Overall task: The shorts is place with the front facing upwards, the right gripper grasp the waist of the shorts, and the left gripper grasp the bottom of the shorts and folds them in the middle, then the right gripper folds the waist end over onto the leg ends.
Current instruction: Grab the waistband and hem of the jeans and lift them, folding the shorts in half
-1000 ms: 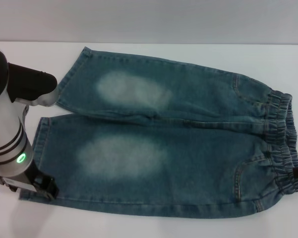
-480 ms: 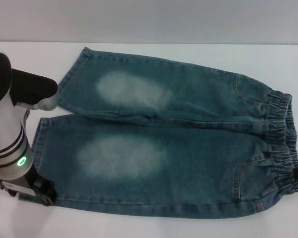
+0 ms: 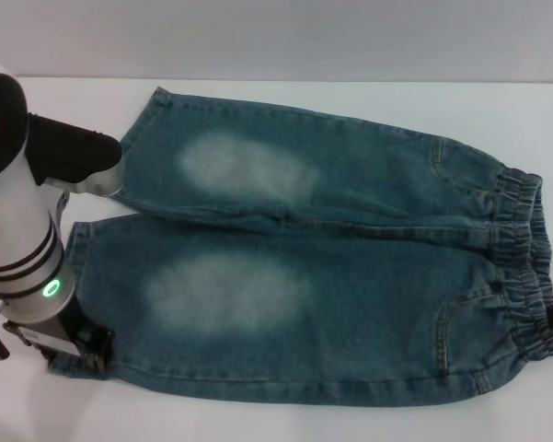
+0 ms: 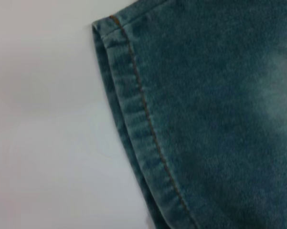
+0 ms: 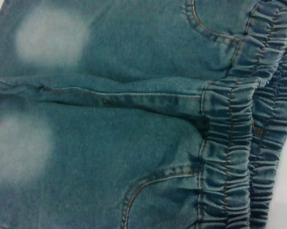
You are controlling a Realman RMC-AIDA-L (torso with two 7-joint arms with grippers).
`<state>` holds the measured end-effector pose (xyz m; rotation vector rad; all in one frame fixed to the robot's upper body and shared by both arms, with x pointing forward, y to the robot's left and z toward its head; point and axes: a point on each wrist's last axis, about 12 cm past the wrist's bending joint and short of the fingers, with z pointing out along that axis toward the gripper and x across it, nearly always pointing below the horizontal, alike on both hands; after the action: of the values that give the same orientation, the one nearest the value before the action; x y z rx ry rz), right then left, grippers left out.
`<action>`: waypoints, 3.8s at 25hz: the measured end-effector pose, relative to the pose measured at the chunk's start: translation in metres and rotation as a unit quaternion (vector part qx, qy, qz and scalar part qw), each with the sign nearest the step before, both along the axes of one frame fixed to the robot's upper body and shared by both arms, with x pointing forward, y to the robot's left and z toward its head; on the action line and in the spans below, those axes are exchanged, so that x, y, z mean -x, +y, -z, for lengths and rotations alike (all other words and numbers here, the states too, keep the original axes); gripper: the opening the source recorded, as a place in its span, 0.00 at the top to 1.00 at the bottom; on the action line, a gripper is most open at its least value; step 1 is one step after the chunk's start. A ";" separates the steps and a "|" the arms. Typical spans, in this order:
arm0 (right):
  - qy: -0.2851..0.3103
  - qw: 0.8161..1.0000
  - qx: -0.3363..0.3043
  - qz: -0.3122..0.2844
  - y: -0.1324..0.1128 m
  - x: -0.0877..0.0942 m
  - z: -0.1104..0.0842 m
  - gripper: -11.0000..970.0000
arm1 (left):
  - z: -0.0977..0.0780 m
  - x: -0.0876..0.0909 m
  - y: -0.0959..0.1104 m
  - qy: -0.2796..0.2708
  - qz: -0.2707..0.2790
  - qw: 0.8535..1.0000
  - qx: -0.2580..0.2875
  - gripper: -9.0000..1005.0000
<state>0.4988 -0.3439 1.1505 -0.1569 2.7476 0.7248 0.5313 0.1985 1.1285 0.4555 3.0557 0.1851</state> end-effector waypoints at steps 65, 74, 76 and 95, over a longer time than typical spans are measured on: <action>0.022 0.999 -0.016 0.020 -0.005 -0.003 0.032 0.15 | -0.028 -0.014 -0.022 -0.038 0.039 0.998 0.008 0.97; 0.017 1.000 -0.014 0.015 -0.002 -0.007 0.031 0.15 | -0.030 -0.015 -0.023 -0.044 0.041 0.998 0.010 0.97; 0.016 1.000 -0.014 0.013 -0.001 -0.008 0.031 0.15 | -0.031 -0.015 -0.023 -0.044 0.042 0.998 0.011 0.97; 0.018 0.999 -0.032 0.006 0.003 -0.009 0.032 0.15 | -0.031 -0.017 -0.023 -0.050 0.048 0.998 0.012 0.97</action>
<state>0.5079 -0.3414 1.1188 -0.1145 2.7528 0.8194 0.5484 0.1752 1.1598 0.5707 2.9272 0.1617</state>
